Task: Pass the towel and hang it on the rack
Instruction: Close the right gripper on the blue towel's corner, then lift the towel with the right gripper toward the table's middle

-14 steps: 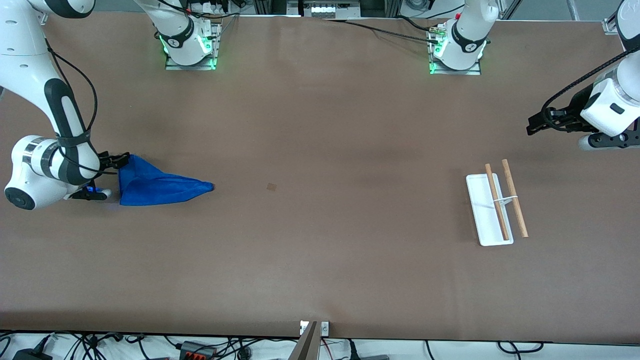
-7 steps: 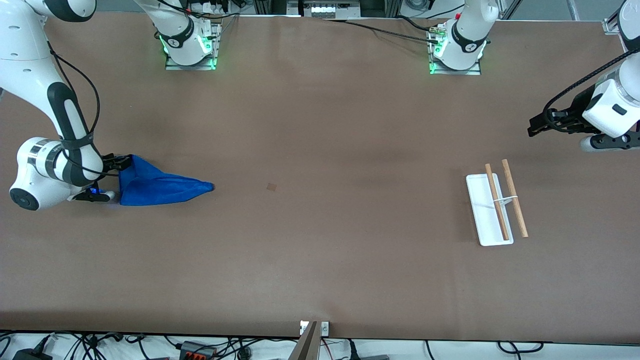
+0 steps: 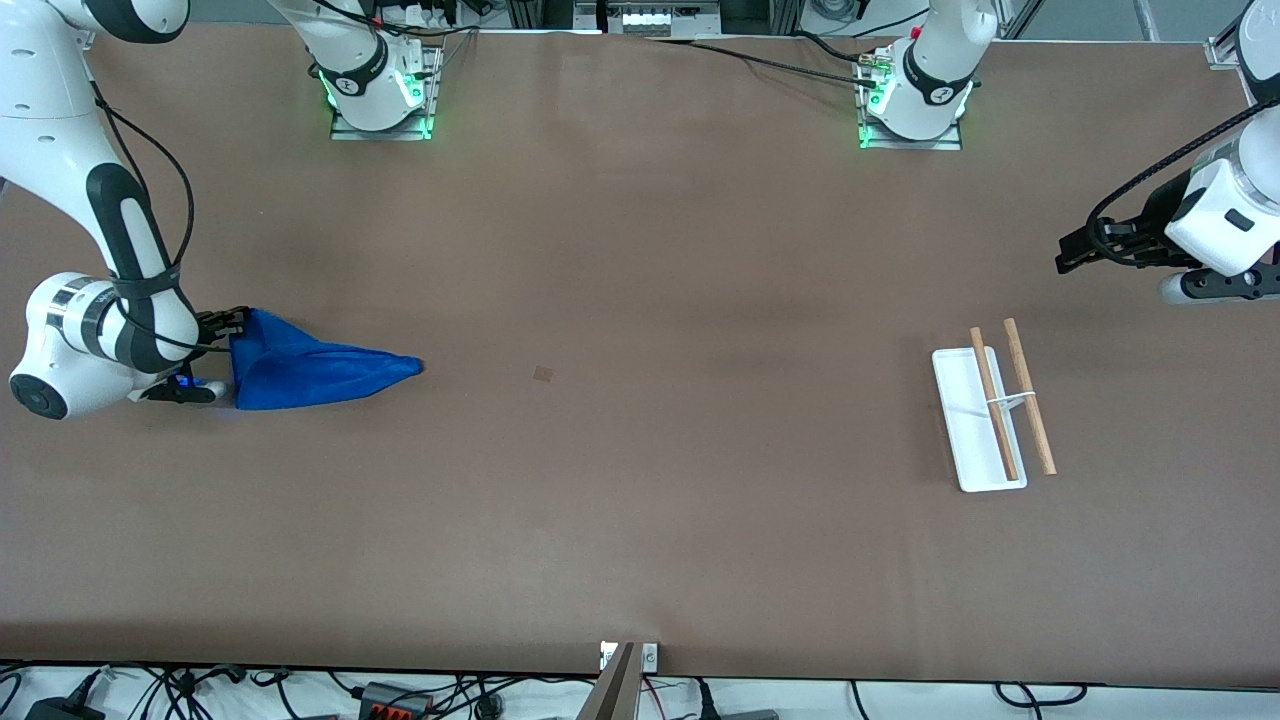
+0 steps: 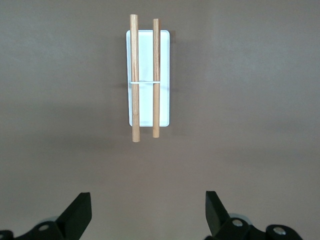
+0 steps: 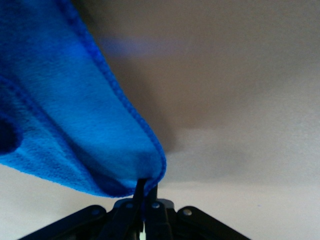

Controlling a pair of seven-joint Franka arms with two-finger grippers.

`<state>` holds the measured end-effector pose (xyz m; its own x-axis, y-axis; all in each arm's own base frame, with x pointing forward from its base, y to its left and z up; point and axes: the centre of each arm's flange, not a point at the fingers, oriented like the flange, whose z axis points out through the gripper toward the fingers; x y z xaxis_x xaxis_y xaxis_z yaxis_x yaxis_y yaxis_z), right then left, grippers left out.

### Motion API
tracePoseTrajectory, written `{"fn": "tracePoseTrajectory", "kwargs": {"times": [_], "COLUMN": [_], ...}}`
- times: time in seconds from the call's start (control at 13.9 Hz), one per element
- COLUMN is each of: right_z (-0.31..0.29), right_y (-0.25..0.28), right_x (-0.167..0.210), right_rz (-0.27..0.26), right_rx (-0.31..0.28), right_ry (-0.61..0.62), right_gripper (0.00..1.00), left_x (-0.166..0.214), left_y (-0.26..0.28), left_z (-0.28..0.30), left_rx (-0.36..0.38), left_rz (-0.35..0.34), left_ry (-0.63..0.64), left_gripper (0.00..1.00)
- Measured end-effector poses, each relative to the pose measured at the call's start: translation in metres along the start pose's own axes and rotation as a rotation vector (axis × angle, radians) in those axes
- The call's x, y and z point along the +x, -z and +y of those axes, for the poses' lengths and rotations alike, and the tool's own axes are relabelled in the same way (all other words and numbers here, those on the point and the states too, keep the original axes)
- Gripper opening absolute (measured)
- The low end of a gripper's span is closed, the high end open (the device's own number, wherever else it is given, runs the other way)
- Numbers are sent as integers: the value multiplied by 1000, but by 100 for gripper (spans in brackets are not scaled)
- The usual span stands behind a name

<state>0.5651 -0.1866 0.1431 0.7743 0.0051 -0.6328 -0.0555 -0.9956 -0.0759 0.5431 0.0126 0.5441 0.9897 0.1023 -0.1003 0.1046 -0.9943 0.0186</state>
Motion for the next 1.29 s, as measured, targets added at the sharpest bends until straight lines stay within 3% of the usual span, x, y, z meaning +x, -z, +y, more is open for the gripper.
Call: {"fn": "tracePoseTrajectory", "kwargs": {"times": [0.22,0.43,0.65,0.79,1.01,1.15,1.29], "right_z": [-17,-70,-149,-223,-349,-436,-519], "right_y": [28,98,178,219,263,279,279], "right_x": [-3,-15,-50,-75,-121,-152,-179], "right_rz": [-16,-29,-2,58,205,330,455], "right_rx": [13,15,-28,-62,-67,-30,54], "right_ry": [37,125,225,277,289,270,249], "right_gripper": [2,2,2,2,2,2,2], "left_x": [0,0,0,0,0,0,0], "left_y": [0,0,0,0,0,0,0], "left_z": [-4,-6,-6,-6,-5,-6,-7], "left_rx": [-20,-22,-22,-23,-32,-35,-35], "left_rz": [-6,-7,-8,-8,-8,-8,-8], "left_ry": [10,14,13,13,14,16,18], "left_gripper": [100,100,100,100,100,100,100]}}
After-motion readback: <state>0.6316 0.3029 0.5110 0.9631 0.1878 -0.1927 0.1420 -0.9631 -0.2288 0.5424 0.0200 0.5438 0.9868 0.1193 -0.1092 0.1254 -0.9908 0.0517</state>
